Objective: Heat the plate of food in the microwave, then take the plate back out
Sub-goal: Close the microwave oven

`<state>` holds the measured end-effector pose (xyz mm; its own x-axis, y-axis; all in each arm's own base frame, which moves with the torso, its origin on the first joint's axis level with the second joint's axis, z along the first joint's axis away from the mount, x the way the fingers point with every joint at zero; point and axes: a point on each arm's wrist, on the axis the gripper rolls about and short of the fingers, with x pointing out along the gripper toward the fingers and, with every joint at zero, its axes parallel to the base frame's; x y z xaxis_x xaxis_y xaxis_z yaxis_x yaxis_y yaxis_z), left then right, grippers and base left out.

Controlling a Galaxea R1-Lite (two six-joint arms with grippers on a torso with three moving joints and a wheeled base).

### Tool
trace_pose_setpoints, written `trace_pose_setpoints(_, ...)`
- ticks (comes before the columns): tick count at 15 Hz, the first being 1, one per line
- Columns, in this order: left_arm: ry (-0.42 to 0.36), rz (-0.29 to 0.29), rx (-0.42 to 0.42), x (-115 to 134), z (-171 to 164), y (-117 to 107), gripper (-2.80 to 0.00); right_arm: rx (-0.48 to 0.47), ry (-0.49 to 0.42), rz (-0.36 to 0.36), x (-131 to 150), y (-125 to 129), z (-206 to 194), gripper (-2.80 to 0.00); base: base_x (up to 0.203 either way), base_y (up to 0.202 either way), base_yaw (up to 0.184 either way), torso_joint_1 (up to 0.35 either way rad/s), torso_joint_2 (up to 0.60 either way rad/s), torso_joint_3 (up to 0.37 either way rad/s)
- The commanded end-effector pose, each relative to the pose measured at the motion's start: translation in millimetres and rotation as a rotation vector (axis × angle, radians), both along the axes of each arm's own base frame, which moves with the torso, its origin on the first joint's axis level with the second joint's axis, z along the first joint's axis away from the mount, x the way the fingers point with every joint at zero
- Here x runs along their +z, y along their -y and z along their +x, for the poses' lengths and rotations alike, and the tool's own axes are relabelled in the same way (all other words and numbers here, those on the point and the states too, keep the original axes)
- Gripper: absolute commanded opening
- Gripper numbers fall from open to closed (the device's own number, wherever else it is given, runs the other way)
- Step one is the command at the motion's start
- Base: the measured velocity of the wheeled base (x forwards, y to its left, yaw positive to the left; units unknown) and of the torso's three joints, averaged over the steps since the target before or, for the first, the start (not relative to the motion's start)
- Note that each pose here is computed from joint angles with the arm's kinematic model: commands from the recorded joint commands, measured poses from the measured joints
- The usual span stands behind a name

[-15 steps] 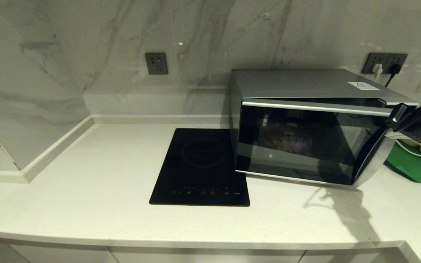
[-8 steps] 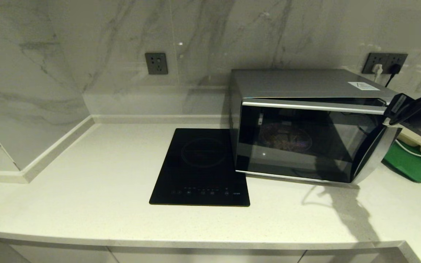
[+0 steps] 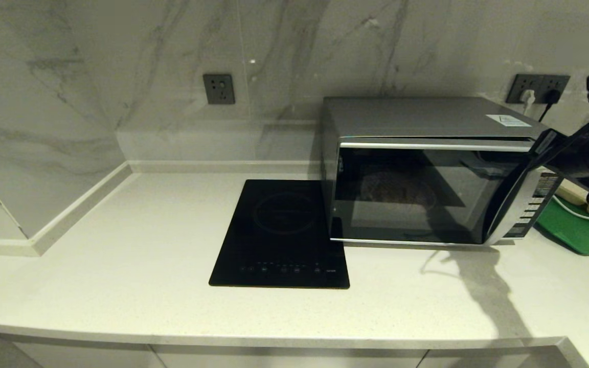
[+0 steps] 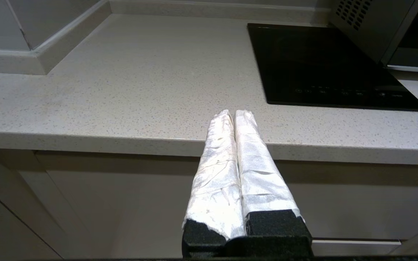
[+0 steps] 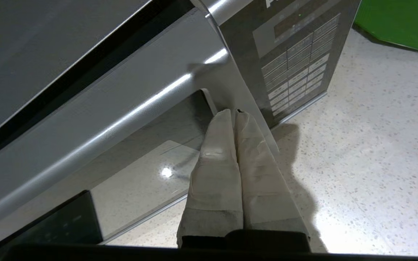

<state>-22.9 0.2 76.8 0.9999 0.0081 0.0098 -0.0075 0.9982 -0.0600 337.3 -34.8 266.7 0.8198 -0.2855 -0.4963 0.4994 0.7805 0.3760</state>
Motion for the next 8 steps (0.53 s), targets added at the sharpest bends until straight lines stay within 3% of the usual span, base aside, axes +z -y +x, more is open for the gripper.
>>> trace_pose_setpoints(1,0.001,-0.001,0.001,0,0,0,-2.80,-0.005,-0.015,0.008,-6,2,7,-2.80,0.000,0.000,0.000,0.000,0.00,0.000)
trace_pose_setpoints(8,0.001,-0.001,0.001,0,0,0,-2.80,0.004,0.015,0.010,1,2,11,-2.80,0.000,0.000,0.000,0.000,0.00,0.000)
